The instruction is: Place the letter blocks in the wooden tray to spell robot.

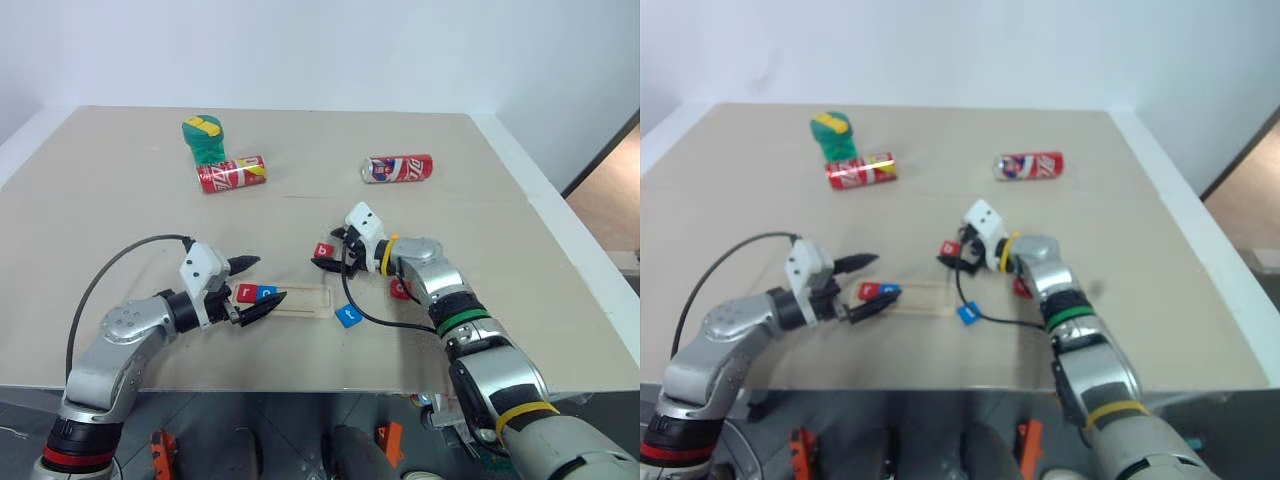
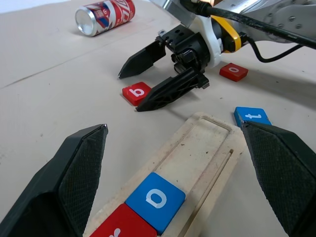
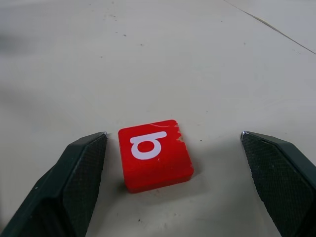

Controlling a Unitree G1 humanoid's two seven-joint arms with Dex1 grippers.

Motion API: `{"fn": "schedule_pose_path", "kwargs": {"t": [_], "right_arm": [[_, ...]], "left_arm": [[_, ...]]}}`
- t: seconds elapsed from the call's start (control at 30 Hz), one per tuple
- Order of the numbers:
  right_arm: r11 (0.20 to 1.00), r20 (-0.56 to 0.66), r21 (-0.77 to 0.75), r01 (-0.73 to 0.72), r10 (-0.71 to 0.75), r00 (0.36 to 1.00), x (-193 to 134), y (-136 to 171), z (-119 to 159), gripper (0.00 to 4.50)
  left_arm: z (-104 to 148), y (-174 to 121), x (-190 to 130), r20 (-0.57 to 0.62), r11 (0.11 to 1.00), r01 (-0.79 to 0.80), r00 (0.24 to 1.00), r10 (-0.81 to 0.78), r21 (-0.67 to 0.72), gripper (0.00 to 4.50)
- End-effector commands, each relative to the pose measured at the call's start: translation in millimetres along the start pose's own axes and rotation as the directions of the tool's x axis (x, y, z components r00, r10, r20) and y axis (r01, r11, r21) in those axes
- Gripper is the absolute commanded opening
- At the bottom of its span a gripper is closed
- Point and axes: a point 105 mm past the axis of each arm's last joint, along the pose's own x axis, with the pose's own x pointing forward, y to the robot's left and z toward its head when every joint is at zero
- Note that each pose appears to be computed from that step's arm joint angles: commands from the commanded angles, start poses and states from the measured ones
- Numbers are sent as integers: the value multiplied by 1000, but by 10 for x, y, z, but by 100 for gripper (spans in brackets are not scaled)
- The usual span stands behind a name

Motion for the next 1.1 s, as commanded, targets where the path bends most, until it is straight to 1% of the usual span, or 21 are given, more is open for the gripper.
{"fn": "schedule_pose_path", "kwargs": {"t": [0.03, 0.3, 0.4, 0.47, 0.5, 0.57, 0.67, 0.77, 0.87, 0.97, 1.07, 1.1], "right_arm": [[998, -3, 16, 64, -64, 998, 11, 121, 56, 424], [978, -38, 54, 200, -198, 979, 3, 322, 171, 424], [960, -69, 81, 269, -264, 962, -6, 316, 116, 424], [951, -80, 95, 294, -287, 955, -14, 307, 78, 369], [946, -82, 104, 308, -301, 950, -14, 299, 63, 332], [937, -94, 112, 332, -323, 942, -15, 282, 22, 270], [933, -104, 118, 340, -329, 939, -12, 298, -22, 170], [933, -89, 125, 337, -328, 940, -10, 343, -6, 159], [934, -46, 133, 330, -327, 944, -73, 343, 106, 158], [936, 4, 132, 325, -329, 944, -250, 317, 254, 158], [947, 25, 113, 299, -304, 952, -418, 342, 319, 158], [958, 38, 98, 270, -275, 961, -494, 373, 339, 158]], "left_arm": [[123, -66, 13, 32, 999, 16, 999, -17, 32, 449], [109, -68, 26, 28, 1000, 7, 1000, -8, 21, 449], [107, -73, 41, 28, 1000, 4, 1000, -5, 19, 449], [106, -73, 44, 28, 1000, 2, 1000, -3, 18, 450], [104, -75, 46, 27, 1000, 1, 1000, -1, 16, 450], [102, -77, 48, 25, 1000, 0, 1000, 0, 13, 450], [97, -76, 47, 20, 1000, -2, 1000, 1, 11, 450], [86, -70, 29, 11, 1000, -4, 1000, 4, 14, 450], [81, -66, 18, 5, 1000, -3, 1000, 3, 16, 450], [78, -69, 19, 0, 1000, 4, 1000, -4, 19, 450], [78, -65, 23, -1, 1000, 7, 1000, -7, 19, 450], [75, -68, 26, -2, 1000, 10, 1000, -10, 18, 450]]}}
